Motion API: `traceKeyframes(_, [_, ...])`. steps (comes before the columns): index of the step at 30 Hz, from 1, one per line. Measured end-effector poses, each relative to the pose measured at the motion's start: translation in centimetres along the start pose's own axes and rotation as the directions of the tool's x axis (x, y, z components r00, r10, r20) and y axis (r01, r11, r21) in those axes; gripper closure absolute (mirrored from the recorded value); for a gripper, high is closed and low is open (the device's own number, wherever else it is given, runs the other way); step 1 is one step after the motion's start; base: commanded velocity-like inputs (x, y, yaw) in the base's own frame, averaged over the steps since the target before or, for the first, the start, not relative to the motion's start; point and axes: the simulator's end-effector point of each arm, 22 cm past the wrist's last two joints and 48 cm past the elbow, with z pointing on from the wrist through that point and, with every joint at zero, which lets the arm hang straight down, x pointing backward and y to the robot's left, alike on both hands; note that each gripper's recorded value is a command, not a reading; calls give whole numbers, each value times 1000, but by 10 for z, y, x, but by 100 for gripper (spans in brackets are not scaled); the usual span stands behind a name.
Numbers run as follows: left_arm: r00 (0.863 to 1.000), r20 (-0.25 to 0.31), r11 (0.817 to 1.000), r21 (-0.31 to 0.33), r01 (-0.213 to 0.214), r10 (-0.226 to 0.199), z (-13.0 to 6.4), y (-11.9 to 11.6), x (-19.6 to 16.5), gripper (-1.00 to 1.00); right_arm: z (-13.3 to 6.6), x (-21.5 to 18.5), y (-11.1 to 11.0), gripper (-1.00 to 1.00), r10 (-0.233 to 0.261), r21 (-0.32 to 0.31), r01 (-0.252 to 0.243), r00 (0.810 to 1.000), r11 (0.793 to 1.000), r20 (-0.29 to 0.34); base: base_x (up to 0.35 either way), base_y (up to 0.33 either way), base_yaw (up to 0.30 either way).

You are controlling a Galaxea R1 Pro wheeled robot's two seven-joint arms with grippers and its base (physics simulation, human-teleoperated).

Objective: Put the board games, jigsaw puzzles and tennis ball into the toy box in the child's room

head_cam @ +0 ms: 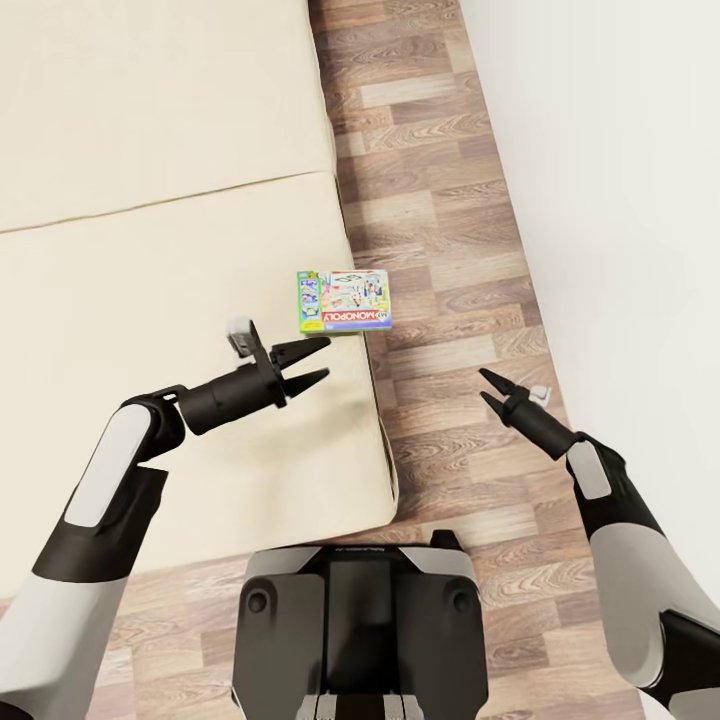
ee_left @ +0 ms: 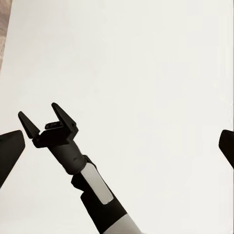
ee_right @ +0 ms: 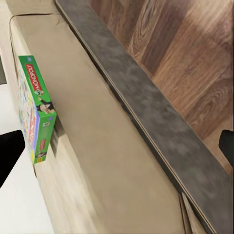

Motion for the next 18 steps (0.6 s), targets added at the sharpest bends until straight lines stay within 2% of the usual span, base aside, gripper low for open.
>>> traceKeyframes(18, [1000, -14, 989, 145, 18, -16, -3, -13, -10, -100, 13, -14, -6, -100, -56, 6, 56, 998, 998, 21, 0, 0, 0])
